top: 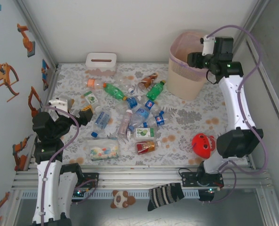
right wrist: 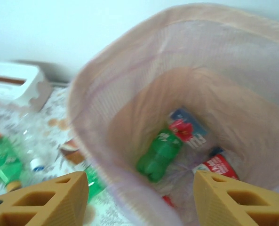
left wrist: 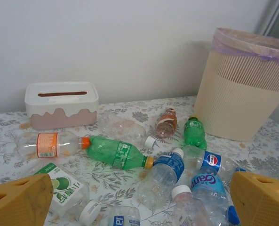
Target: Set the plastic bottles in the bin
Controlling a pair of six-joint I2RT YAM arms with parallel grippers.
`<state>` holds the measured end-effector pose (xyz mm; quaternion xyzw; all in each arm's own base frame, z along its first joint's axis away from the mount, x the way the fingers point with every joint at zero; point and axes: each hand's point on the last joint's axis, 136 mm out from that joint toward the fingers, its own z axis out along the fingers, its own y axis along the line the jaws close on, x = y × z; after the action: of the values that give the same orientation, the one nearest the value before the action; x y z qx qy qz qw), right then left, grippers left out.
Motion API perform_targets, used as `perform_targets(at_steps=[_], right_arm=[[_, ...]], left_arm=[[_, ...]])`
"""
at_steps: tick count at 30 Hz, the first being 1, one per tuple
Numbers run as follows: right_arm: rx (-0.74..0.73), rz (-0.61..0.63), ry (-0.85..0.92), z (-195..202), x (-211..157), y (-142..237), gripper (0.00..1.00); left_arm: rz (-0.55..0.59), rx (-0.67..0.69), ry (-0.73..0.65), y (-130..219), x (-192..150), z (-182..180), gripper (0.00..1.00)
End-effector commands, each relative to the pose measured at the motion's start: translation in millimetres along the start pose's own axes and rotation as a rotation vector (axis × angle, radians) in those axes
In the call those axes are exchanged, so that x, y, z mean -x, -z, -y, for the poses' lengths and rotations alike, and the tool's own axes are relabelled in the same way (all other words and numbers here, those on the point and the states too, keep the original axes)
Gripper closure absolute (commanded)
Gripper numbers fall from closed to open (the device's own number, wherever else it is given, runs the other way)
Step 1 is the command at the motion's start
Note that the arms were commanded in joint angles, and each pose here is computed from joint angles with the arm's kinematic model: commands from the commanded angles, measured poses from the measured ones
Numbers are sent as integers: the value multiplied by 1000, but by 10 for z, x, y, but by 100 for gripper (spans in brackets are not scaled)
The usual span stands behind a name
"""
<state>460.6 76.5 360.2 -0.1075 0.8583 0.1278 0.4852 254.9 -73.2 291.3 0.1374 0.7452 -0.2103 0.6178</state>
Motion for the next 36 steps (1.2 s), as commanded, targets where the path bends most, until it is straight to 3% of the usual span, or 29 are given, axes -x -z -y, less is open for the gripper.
perform_targets(at_steps=[1,9,17,26,36], right_arm=[[222,69,207,-542,-21,184,40],[556,-19,615,-1595,-817,550,39],[679,-149,894,-2182,-1592,764,38],[785,-303,1139,-2604,-2547,834,38],[802,-449,1227,-2758,-3426,609,38]], left_arm=[[36,-16,-26,37,153,54,4],[30,-17,-19,21,143,45,4],[32,-17,-22,21,146,45,4],[26,-13,-17,10,131,30,4],[25,-14,-18,15,125,36,4]])
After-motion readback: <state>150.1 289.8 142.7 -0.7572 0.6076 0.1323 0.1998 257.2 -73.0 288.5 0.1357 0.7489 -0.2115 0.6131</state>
